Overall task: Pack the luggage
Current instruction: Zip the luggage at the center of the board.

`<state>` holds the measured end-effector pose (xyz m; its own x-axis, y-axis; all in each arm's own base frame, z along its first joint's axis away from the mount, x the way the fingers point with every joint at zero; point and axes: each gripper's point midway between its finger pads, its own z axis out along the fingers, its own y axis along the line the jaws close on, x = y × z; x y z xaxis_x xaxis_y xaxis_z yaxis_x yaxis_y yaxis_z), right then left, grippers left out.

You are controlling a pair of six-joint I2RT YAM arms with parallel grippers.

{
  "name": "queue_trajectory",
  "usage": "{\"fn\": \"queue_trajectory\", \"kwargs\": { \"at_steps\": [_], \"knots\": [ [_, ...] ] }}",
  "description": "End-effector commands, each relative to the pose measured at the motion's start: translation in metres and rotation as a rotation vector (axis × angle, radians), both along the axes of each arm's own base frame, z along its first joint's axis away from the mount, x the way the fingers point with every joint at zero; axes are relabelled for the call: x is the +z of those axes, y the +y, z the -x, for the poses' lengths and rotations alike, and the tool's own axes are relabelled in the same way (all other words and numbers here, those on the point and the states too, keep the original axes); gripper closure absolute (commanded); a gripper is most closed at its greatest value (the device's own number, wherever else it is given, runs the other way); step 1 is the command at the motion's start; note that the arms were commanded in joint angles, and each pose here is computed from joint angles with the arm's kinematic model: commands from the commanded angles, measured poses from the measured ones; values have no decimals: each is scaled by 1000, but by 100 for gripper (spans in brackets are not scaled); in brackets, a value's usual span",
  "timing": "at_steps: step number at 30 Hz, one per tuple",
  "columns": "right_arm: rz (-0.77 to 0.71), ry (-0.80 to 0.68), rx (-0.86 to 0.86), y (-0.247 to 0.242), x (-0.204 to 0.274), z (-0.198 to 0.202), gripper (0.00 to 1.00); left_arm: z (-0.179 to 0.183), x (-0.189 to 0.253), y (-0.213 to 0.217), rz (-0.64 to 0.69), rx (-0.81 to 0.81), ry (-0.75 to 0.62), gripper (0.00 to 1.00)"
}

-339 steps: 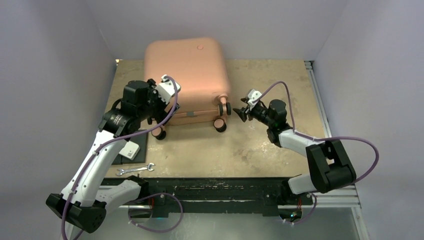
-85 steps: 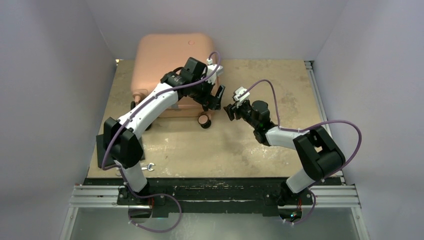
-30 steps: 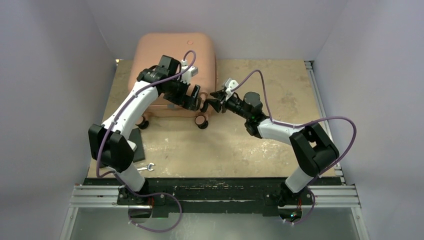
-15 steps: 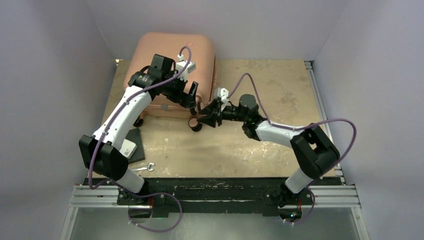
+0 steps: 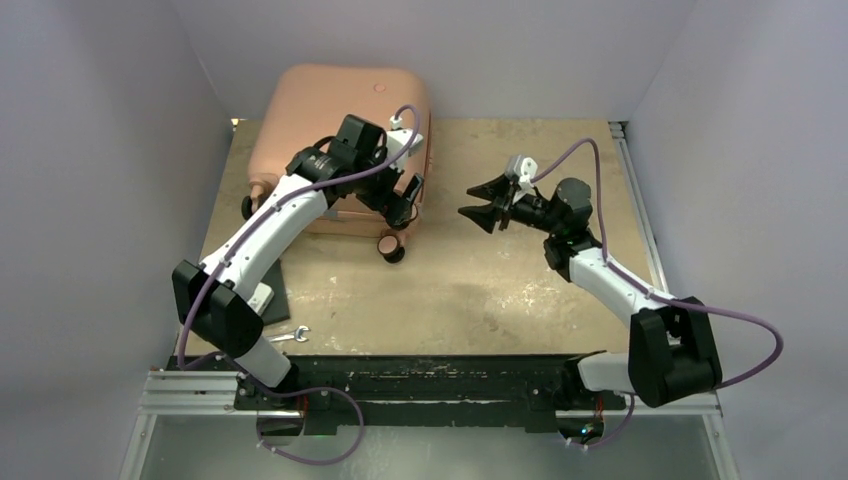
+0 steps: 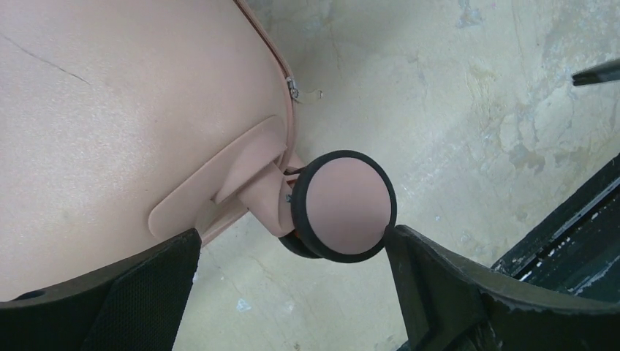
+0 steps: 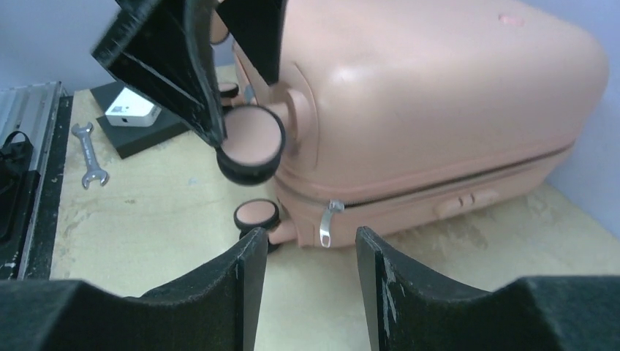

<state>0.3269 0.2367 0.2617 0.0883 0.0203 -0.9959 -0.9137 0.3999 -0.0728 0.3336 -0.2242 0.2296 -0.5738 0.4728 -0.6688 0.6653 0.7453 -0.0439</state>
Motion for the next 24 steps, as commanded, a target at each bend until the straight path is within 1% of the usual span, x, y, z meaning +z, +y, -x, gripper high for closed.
{"fn": "queue_trajectory", "kwargs": {
  "at_steps": [1,3,7,9,11,16,21,22,24],
  "knots": [
    [-27,13,-54,-10,-3,-8,48,-15,6,-9,12,-1,-40,1],
    [-23,7,-70,-13,-5,-10,48,-18,-3,-10,-20,30,-37,1],
    [-5,-9,-85,-17,-12,-12,48,-37,-17,4,-105,145,-67,1],
    [14,-31,-101,-20,-16,-15,48,-38,-22,2,-106,149,-53,1],
    [17,-26,-116,-22,-21,-19,47,-36,-27,-1,-95,141,-33,1],
    [9,-16,-112,-21,-30,-20,47,-39,-33,2,-116,156,-34,2],
    [22,-90,-51,-15,-35,-11,44,-40,-37,0,-117,153,-26,19],
    [21,-108,-49,-15,-36,-9,43,-40,-39,0,-120,152,-22,20],
    [27,-129,-39,-11,-38,-5,42,-41,-45,0,-130,152,-10,20]
  ]
}}
